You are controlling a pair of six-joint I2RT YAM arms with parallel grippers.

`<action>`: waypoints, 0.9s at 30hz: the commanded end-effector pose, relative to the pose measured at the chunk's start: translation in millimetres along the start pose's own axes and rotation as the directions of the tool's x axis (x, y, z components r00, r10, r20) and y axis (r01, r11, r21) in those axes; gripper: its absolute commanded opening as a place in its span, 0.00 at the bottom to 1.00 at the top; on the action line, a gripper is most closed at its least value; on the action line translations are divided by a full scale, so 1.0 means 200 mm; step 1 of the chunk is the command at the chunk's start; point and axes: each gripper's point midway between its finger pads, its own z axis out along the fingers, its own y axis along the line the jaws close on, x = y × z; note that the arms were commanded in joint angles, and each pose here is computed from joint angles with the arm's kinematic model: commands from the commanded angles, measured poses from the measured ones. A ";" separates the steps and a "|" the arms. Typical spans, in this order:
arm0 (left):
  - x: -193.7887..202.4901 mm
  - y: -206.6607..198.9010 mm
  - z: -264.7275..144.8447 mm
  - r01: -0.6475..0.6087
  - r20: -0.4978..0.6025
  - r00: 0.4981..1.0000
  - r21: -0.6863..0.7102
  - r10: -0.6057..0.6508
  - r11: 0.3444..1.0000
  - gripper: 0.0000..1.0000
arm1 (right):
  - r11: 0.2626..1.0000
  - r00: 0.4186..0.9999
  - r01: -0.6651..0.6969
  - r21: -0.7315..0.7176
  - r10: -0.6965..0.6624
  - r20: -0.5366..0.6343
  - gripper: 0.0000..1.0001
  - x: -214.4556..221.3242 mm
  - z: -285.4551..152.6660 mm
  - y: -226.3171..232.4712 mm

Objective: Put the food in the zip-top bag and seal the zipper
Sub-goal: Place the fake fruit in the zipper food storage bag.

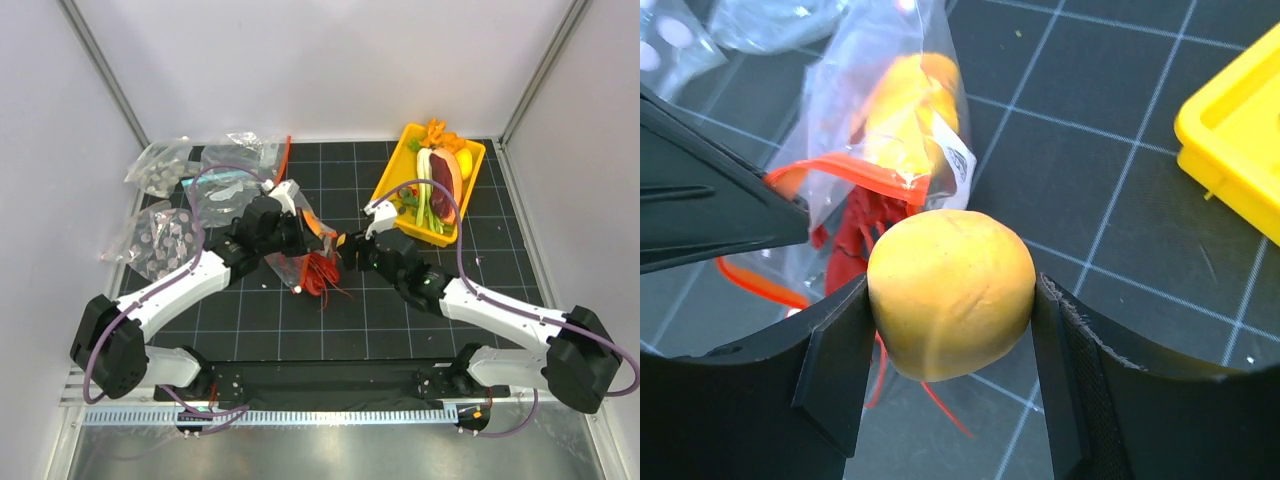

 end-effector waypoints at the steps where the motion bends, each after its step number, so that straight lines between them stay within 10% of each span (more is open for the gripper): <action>1: -0.16 -0.09 -0.08 -0.048 0.098 0.994 0.026 0.045 0.999 0.00 | 0.995 0.994 -0.051 -0.081 0.058 0.092 0.35 -0.10 -0.02 0.09; 12: -0.20 -0.25 -0.22 -0.032 0.128 0.992 0.143 0.014 0.989 0.00 | 0.959 0.980 0.091 -0.267 -0.039 0.193 0.30 -0.04 -0.10 0.44; 27: -0.14 -0.60 -0.43 0.035 0.041 0.998 0.423 -0.057 0.906 0.00 | 0.986 0.953 0.129 -0.102 -0.095 0.287 0.30 -0.12 -0.11 0.35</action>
